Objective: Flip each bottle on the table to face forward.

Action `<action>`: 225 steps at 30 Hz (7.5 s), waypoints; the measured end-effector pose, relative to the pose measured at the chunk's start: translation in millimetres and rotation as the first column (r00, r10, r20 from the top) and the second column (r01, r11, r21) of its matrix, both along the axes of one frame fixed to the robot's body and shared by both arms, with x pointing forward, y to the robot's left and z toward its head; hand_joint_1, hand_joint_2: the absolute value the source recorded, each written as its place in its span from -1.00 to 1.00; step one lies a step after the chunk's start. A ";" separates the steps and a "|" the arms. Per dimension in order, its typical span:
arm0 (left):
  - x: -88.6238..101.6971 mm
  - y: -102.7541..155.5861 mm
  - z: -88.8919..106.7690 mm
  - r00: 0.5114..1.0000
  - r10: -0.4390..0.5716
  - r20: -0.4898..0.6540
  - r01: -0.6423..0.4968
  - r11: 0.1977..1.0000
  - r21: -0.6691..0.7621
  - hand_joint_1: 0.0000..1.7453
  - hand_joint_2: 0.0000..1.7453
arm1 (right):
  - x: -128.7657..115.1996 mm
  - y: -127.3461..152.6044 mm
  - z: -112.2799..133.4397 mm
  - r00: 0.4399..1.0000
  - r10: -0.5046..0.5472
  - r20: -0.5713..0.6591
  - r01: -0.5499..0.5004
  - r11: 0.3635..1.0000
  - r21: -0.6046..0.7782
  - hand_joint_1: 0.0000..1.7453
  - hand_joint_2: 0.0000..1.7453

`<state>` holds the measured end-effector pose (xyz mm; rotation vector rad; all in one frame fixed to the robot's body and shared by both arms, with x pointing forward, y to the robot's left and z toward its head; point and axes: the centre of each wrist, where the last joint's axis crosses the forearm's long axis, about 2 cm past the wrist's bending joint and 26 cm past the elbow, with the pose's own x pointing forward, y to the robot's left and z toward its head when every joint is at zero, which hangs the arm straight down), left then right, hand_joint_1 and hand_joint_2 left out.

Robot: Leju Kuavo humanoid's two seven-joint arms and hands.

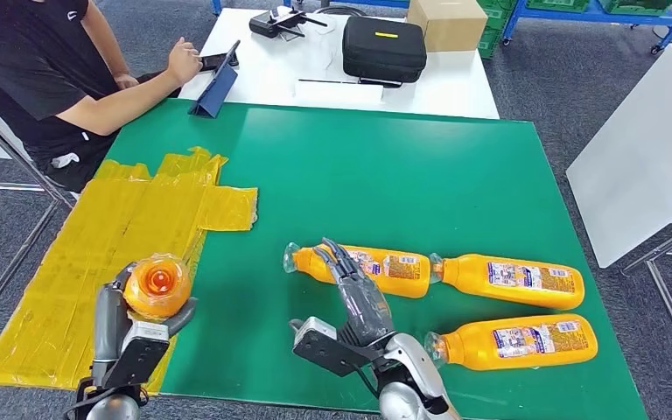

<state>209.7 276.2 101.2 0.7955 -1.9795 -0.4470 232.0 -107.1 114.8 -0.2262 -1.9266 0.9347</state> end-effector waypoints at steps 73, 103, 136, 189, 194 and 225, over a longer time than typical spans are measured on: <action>17.0 31.0 -35.0 0.758 -0.650 -0.060 0.558 0.693 -0.456 -1.00 -1.00 | 115.9 -82.5 -49.7 0.944 -0.232 -0.234 0.038 0.782 -0.622 1.00 1.00; -12.9 -16.9 -19.0 0.700 -0.680 0.216 0.533 0.297 -0.792 -1.00 1.00 | 57.2 -15.8 -8.6 0.991 -0.120 -0.065 0.126 0.987 0.100 1.00 1.00; -15.0 -56.8 -11.8 0.665 -0.685 0.297 0.553 0.184 -0.812 -1.00 1.00 | -11.1 92.9 -20.9 0.948 0.301 -0.109 -0.309 0.949 -0.067 1.00 1.00; -42.1 17.7 42.6 0.963 0.152 0.222 -0.228 0.899 0.375 1.00 1.00 | -0.2 -45.8 38.8 0.977 -0.084 0.197 0.068 0.994 0.086 -1.00 -1.00; -43.2 7.0 19.2 0.978 0.136 0.161 -0.196 0.866 0.460 1.00 1.00 | -2.2 -58.5 32.6 0.977 -0.085 0.194 0.076 0.996 0.051 -1.00 -0.50; -29.1 -4.1 -91.7 0.979 0.038 -0.200 0.096 0.780 0.619 -1.00 0.00 | -12.6 -109.4 3.2 0.991 -0.069 0.115 0.079 0.994 -0.082 -1.00 1.00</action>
